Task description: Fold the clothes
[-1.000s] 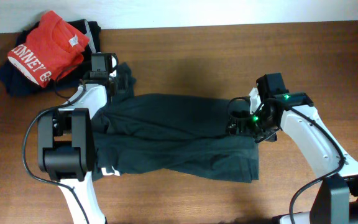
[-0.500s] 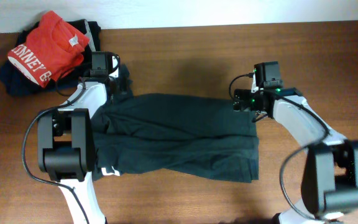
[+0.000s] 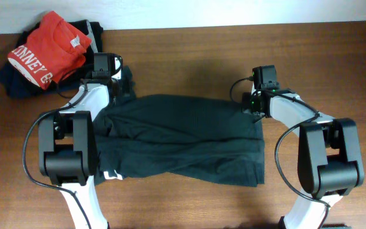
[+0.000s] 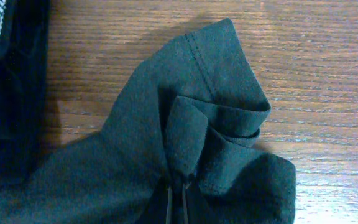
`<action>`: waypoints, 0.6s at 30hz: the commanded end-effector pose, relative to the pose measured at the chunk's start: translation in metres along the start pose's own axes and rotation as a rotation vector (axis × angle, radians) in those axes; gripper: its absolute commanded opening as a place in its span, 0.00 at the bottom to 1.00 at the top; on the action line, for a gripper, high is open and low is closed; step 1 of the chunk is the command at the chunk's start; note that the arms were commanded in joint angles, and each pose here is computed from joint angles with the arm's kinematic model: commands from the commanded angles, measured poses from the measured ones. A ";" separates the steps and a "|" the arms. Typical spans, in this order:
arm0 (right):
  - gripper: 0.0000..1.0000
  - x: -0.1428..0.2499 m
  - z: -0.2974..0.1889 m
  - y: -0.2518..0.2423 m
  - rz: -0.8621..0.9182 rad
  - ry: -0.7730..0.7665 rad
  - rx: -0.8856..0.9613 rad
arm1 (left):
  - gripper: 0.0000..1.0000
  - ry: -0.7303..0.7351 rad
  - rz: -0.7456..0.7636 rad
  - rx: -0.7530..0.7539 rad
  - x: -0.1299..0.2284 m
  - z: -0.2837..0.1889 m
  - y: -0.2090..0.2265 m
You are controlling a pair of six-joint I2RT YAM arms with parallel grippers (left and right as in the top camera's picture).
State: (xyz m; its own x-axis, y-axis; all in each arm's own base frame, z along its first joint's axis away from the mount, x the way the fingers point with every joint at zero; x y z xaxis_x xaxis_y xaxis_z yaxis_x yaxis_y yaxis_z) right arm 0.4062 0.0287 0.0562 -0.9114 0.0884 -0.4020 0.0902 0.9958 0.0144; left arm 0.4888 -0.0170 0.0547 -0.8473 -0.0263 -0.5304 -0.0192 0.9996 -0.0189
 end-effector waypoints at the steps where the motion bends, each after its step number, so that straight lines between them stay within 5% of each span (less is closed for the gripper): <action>1: 0.04 -0.001 0.003 -0.020 0.039 0.060 0.082 | 0.01 0.089 0.013 -0.004 0.020 0.003 0.001; 5: 0.04 -0.045 -0.035 -0.057 0.137 0.064 0.120 | 0.00 -0.098 0.015 0.116 -0.038 -0.065 -0.013; 11: 0.04 -0.089 -0.104 -0.081 0.192 0.054 0.139 | 0.01 -0.319 0.010 0.062 -0.080 -0.156 -0.004; 18: 0.04 -0.073 -0.119 -0.080 0.245 0.156 0.155 | 0.00 -0.193 0.001 -0.006 -0.057 -0.159 0.004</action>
State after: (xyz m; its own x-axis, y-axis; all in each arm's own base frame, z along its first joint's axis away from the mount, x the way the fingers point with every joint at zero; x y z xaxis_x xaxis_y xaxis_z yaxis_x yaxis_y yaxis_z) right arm 0.4215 -0.0496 0.1837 -0.9242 0.2865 -0.2527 0.3050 0.9516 -0.0366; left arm 0.4587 -0.0235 0.2155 -0.7161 -0.0307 -0.6974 0.0328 0.9965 -0.0775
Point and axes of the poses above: each gripper's point midway between its finger pads, its own z axis out along the fingers, its own y axis along the line the jaws close on, x = y × z, the point moved 6 cm from there along -z, back along the fingers, and after that the axes turned 1 degree about -z, right-handed, at the moved point
